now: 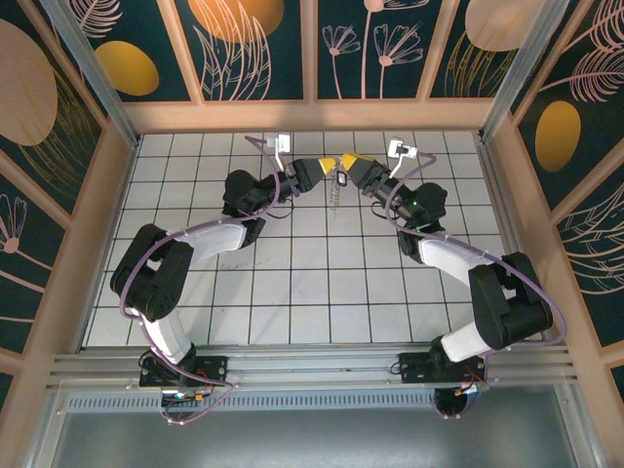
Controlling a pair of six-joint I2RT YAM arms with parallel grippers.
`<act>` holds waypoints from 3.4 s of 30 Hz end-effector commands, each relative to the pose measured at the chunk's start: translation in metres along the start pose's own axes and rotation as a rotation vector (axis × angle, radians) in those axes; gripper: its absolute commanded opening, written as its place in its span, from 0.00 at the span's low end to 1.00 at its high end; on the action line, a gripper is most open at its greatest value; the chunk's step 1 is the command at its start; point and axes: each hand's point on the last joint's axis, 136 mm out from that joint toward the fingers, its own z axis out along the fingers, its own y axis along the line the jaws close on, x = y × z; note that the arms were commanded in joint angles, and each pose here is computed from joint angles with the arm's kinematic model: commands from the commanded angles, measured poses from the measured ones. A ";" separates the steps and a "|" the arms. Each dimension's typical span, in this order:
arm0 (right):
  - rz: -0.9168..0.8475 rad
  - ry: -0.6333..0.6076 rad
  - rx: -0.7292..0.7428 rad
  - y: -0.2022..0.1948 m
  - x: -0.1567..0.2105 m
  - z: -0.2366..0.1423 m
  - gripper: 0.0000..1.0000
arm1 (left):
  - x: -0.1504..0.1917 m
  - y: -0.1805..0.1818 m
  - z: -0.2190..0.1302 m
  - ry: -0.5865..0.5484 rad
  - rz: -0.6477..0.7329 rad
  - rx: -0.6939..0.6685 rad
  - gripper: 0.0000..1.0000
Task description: Put the keys on the keyring
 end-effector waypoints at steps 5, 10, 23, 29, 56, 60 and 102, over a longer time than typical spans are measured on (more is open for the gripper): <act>-0.004 0.012 -0.041 0.007 0.011 0.002 0.21 | -0.005 -0.013 0.002 -0.023 0.029 0.049 0.00; -0.003 0.013 -0.038 0.008 0.014 0.000 0.23 | -0.005 -0.013 0.002 -0.025 0.030 0.047 0.00; -0.027 -0.030 -0.049 0.019 0.009 -0.011 0.25 | -0.004 -0.010 0.002 -0.024 0.027 0.042 0.00; -0.047 -0.067 -0.060 0.025 0.004 -0.017 0.25 | -0.004 -0.010 0.002 -0.024 0.028 0.042 0.00; -0.063 -0.089 -0.085 0.029 -0.001 -0.007 0.29 | -0.003 -0.012 0.002 -0.017 0.028 0.049 0.00; -0.055 -0.079 -0.082 0.026 0.002 -0.003 0.28 | -0.003 -0.013 0.002 -0.016 0.029 0.051 0.00; -0.090 0.170 -0.012 -0.008 -0.016 -0.011 0.00 | -0.038 0.012 -0.008 0.024 0.214 -0.196 0.52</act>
